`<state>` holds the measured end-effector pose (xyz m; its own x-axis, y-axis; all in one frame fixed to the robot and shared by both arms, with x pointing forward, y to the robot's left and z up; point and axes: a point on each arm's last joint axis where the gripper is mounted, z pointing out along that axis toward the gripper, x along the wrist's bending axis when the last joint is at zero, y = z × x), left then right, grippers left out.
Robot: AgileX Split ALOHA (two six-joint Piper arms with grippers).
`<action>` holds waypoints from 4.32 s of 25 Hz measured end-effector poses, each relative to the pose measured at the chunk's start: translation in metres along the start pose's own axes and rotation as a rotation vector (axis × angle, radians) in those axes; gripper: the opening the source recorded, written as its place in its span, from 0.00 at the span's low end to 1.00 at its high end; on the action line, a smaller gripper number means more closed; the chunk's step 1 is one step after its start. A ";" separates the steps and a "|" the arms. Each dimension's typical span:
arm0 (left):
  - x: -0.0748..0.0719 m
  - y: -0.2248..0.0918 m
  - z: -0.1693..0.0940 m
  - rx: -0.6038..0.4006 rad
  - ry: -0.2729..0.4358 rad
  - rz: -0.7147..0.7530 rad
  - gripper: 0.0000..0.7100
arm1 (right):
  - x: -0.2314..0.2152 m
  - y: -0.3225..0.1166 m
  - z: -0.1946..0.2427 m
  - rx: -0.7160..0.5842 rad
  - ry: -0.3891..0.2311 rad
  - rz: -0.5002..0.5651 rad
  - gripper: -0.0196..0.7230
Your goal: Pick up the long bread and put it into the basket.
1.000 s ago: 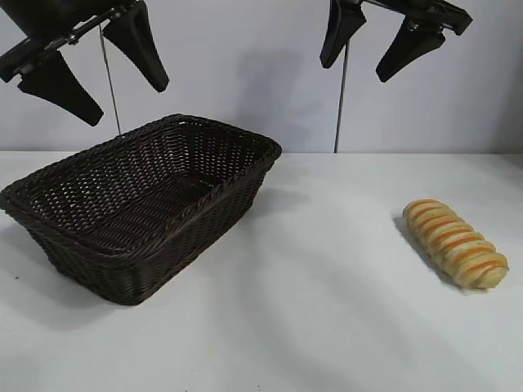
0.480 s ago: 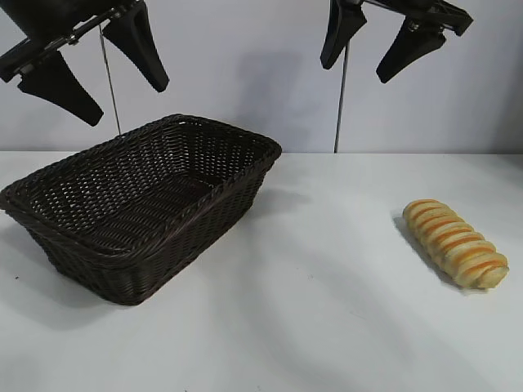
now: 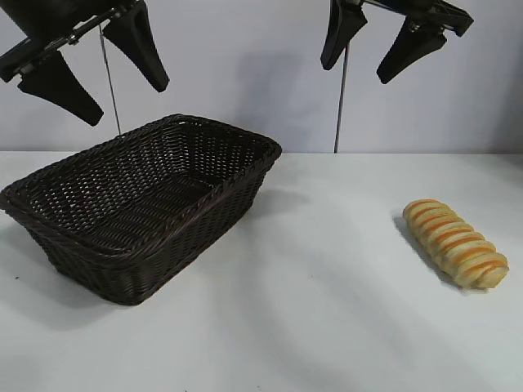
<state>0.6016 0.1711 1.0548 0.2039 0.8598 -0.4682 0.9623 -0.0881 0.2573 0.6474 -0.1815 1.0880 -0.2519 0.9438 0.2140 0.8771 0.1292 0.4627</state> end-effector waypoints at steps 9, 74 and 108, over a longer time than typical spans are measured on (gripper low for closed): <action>-0.010 -0.013 -0.032 -0.002 0.040 0.032 0.84 | 0.000 0.000 0.000 0.000 0.000 0.000 0.75; 0.059 -0.090 0.049 -0.130 0.223 -0.921 0.84 | 0.000 0.000 0.000 0.001 0.000 0.000 0.75; 0.072 -0.084 0.074 -0.146 0.227 -0.900 0.14 | 0.000 0.000 0.000 0.002 0.000 0.000 0.75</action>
<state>0.5489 0.2028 0.9368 -0.6611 0.6526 -0.3702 0.7054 0.7087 -0.0104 0.6472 -0.1815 1.0879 -0.2520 0.9438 0.2141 0.8781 0.1300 0.4606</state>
